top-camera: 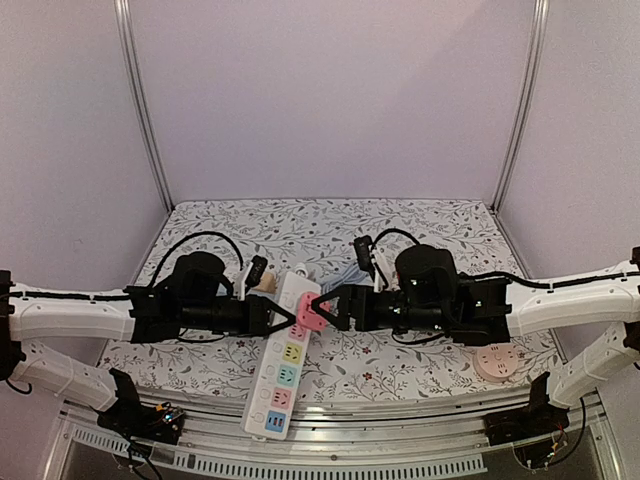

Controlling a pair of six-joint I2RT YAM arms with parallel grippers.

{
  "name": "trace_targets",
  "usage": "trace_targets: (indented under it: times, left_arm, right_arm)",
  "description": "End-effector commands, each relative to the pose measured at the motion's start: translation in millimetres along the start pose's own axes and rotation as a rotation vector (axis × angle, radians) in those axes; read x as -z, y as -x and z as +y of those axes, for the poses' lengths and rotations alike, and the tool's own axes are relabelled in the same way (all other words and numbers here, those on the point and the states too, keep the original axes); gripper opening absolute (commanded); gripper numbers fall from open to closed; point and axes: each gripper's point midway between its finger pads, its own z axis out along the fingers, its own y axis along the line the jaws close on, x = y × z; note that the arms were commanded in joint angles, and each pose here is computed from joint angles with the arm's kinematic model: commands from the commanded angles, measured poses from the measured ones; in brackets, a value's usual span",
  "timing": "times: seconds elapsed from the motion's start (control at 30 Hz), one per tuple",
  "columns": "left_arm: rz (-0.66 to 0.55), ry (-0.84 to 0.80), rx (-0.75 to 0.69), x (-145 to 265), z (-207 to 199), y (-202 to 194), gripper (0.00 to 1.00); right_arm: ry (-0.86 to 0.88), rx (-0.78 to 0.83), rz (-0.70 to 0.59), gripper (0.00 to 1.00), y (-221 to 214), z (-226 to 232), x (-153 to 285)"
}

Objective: Pull the plug off the socket

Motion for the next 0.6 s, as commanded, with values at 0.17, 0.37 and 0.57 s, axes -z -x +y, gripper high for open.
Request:
trace_targets:
  times: [0.17,0.37,0.57]
  left_arm:
    - [-0.143,-0.218,-0.076,21,-57,31,0.20]
    - [-0.135,-0.280,-0.085,24,-68,30,0.20]
    - [-0.146,-0.303,-0.084,27,-71,31,0.20]
  right_arm:
    - [-0.091,-0.055,0.037,0.78,-24,-30,-13]
    - [-0.024,-0.037,0.026,0.84,-19,-15,-24]
    - [-0.027,-0.042,0.053,0.84,-27,-18,-37]
